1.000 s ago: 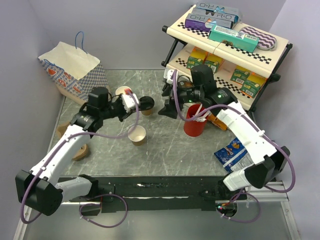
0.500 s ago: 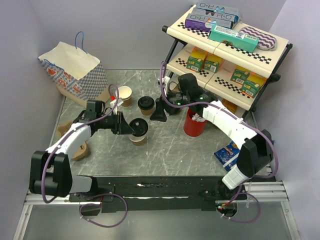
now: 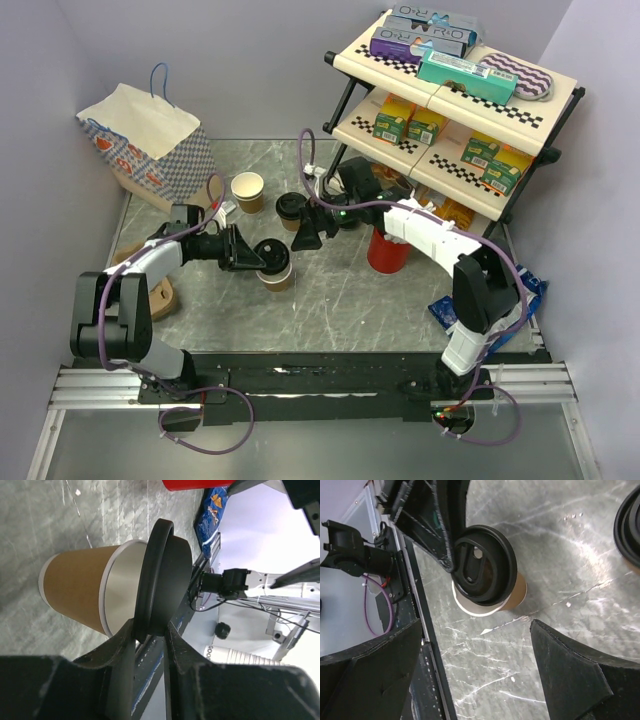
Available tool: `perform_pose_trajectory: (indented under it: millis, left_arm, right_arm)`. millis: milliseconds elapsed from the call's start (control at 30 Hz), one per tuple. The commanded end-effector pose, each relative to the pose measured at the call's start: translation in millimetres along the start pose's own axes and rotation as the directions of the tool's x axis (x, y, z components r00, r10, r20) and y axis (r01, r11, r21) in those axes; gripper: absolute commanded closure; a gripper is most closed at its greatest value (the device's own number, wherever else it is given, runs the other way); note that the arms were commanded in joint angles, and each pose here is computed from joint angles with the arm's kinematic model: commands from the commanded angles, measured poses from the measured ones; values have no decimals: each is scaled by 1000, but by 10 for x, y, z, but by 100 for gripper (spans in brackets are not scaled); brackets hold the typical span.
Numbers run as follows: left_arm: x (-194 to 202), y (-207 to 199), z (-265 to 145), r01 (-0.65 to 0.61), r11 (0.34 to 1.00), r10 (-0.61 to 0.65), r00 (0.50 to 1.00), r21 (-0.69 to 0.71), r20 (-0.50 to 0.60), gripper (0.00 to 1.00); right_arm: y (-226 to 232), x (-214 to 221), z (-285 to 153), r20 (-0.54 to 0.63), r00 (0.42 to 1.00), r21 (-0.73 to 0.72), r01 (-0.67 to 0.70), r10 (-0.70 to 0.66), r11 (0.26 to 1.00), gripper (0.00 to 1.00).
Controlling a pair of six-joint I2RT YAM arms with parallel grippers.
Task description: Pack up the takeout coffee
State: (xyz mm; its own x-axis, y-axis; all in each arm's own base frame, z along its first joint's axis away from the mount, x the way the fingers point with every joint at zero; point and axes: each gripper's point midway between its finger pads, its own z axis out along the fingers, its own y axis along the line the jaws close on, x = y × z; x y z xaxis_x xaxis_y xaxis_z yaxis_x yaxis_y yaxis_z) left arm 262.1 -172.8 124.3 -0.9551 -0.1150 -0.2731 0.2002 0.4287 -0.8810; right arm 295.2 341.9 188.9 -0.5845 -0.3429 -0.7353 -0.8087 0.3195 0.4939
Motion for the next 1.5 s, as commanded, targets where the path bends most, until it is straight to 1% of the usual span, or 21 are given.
perform_pose_trajectory:
  millis: [0,133,433,767,867,900,967,1000,1100,1167,1333,1400,1467]
  left_arm:
    - [-49,-152,-49,21,999,-21,1000,42,-6,96]
    - [-2,-206,-85,54,996,-53,998,69,-16,93]
    - [63,-220,-120,90,995,-89,996,48,-21,91]
    - [134,-93,-143,121,992,-122,992,-46,-26,83]
    - [139,-66,-139,130,990,-131,991,-63,-23,76]
    - [126,-64,-142,132,989,-134,991,-64,-21,70]
    - [85,-65,-147,122,990,-123,992,-74,-16,66]
    - [80,-64,-149,124,989,-125,992,-77,-18,61]
    - [56,-62,-155,118,989,-120,993,-88,-20,53]
    - [37,-57,-157,110,990,-112,994,-93,-18,51]
    - [19,-54,-161,100,990,-102,995,-103,-17,48]
    - [5,-31,-168,85,989,-88,996,-120,-13,47]
    - [-19,35,-190,68,983,-70,998,-170,-4,46]
  right_arm:
    - [56,-82,92,16,999,-37,-29,29,999,5]
    - [71,-62,180,3,999,-49,-34,34,998,6]
    - [-15,31,323,-29,996,-33,-88,87,996,6]
    - [-61,52,508,-53,992,-38,-115,113,993,6]
    - [-60,87,556,-65,991,-40,-122,120,992,6]
    - [-54,88,563,-66,991,-43,-120,117,992,6]
    - [-66,119,583,-74,990,-37,-126,123,991,6]
    - [-65,127,588,-76,990,-36,-123,120,992,6]
    - [-72,144,597,-81,989,-36,-131,127,991,6]
    - [-80,158,608,-84,988,-37,-134,130,990,6]
    - [-99,154,613,-84,987,-31,-140,137,990,6]
    - [-99,160,637,-87,987,-24,-140,138,990,6]
    - [-109,169,652,-92,986,-15,-143,141,990,6]
